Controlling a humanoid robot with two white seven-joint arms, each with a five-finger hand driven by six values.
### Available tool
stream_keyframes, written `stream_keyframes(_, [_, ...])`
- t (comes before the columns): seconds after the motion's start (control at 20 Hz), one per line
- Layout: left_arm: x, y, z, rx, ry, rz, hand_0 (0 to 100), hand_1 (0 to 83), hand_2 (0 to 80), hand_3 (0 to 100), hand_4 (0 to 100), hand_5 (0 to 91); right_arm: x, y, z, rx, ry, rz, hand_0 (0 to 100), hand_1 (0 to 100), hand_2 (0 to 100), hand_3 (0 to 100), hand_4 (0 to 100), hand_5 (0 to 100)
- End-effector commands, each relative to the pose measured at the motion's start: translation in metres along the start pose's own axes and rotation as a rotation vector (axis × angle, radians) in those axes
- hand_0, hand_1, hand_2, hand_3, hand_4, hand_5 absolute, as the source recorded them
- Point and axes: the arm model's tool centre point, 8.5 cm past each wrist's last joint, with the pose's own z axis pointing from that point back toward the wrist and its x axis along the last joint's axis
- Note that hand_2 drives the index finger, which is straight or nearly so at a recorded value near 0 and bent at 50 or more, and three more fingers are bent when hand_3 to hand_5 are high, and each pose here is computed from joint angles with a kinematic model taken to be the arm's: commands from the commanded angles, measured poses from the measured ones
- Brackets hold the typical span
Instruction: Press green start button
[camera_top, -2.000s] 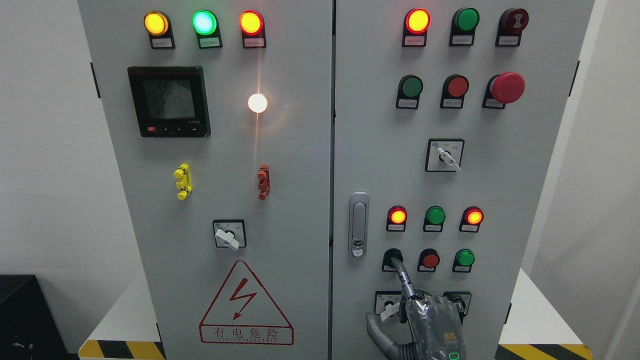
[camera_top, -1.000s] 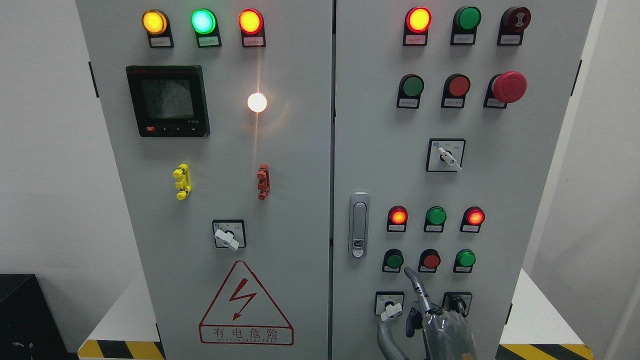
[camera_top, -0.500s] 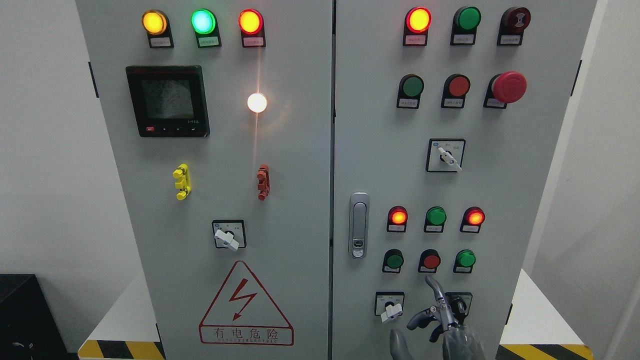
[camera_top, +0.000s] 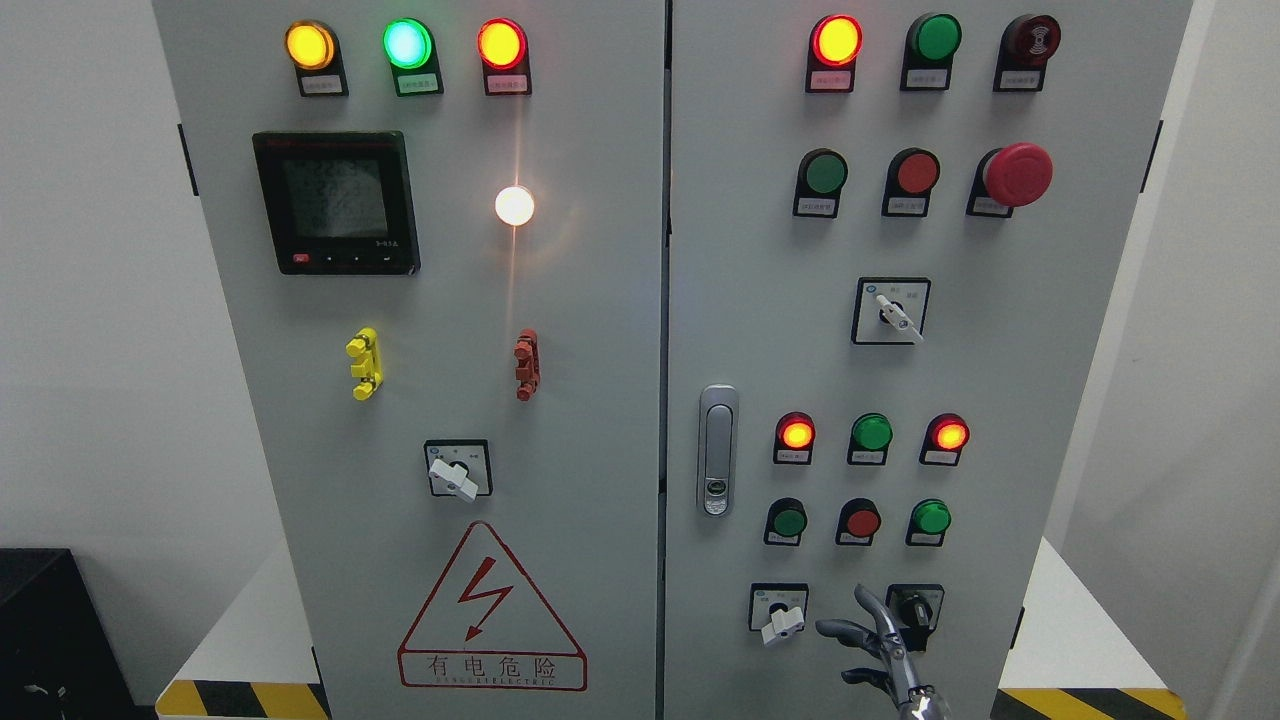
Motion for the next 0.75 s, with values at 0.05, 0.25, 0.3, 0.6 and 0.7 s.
stream_keyframes(0.05, [0.0242,-0.0021,-0.0008,-0.005,-0.050,0.000,12,55.6,0.0,0,0,0.0,0.0162,-0.0035,0.0029,-0.018,-0.018,-0.093,0,12,0,0,0,0])
stream_keyframes(0.25, [0.0242,-0.0021,-0.0008,-0.005,-0.050,0.000,12,55.6,0.0,0,0,0.0,0.0179,-0.0064,0.0025,-0.029,-0.010,-0.121,0,11,0,0,0,0])
stream_keyframes(0.3, [0.0242,-0.0021,-0.0008,-0.005,-0.050,0.000,12,55.6,0.0,0,0,0.0,0.0181,-0.0065,0.0028,-0.030,-0.010,-0.121,0,11,0,0,0,0])
stream_keyframes(0.6, [0.0242,-0.0021,-0.0008,-0.005,-0.050,0.000,12,55.6,0.0,0,0,0.0,0.0191,-0.0078,0.0037,-0.031,-0.005,-0.121,0,10,0,0,0,0])
stream_keyframes(0.7, [0.0242,-0.0021,-0.0008,-0.005,-0.050,0.000,12,55.6,0.0,0,0,0.0,0.0188,-0.0077,0.0042,-0.031,-0.003,-0.121,0,10,0,0,0,0])
